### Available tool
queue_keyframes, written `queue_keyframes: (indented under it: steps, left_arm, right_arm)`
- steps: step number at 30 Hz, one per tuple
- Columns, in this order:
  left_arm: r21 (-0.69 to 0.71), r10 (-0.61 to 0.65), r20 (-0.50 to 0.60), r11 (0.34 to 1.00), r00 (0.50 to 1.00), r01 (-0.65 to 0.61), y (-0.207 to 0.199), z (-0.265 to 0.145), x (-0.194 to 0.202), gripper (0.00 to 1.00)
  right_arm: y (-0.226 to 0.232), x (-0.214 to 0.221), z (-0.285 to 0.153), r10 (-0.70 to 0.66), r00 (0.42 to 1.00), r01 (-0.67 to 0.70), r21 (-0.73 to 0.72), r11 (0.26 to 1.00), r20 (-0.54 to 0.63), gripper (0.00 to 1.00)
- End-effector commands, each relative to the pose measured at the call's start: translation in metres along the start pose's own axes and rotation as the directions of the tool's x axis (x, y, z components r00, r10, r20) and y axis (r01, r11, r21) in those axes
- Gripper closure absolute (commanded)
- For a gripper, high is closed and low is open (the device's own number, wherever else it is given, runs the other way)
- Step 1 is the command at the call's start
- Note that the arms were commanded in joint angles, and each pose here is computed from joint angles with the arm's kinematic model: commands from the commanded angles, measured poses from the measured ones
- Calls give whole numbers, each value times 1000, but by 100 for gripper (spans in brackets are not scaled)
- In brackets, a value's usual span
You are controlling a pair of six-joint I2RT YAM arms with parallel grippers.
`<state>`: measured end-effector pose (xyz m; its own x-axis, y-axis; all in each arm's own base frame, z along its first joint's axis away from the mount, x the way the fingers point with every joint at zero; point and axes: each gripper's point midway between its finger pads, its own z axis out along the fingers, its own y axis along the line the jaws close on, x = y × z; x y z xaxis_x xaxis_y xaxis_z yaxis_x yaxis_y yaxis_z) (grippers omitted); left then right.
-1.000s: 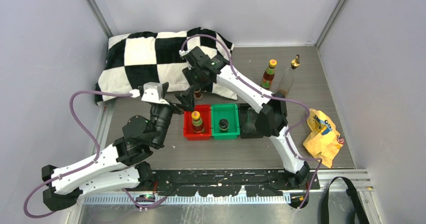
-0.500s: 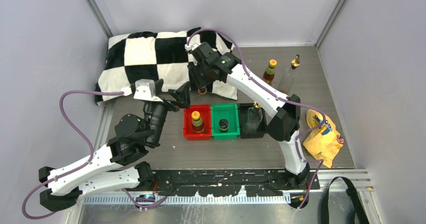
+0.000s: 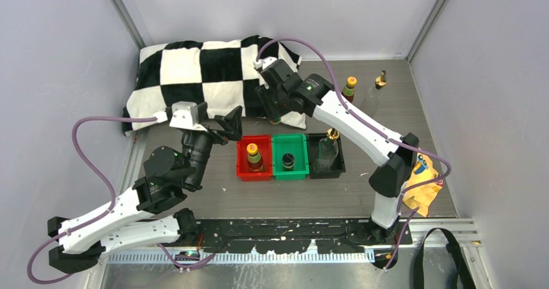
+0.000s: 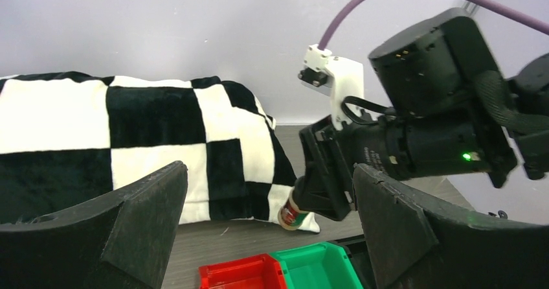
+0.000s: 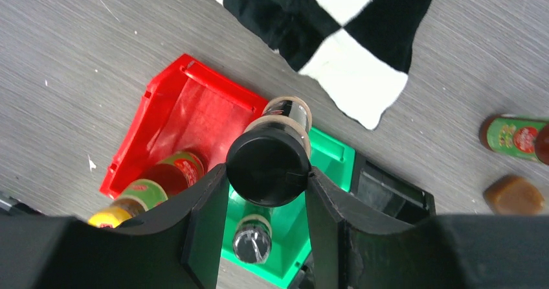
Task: Organize the condiment bottles
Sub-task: Place the bottle in the storage box.
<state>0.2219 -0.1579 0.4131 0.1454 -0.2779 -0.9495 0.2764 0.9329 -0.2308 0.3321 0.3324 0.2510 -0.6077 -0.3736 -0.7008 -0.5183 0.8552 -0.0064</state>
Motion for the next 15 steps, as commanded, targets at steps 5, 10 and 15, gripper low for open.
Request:
queue_keyframes:
  steps: [5, 10, 15]
  left_arm:
    - [11, -47, 7, 999, 999, 47, -5, 1, -12, 0]
    - [20, -54, -3, 998, 999, 54, -6, -1, -9, 0]
    - [27, -56, -11, 998, 998, 56, -6, -2, -6, 0]
  right_arm:
    - [-14, 1, -50, 45, 994, -50, 52, 997, 98, 99]
    - [-16, 14, -57, 49, 994, -56, 77, 995, 99, 99]
    - [-17, 27, -56, 80, 992, -88, 88, 992, 99, 99]
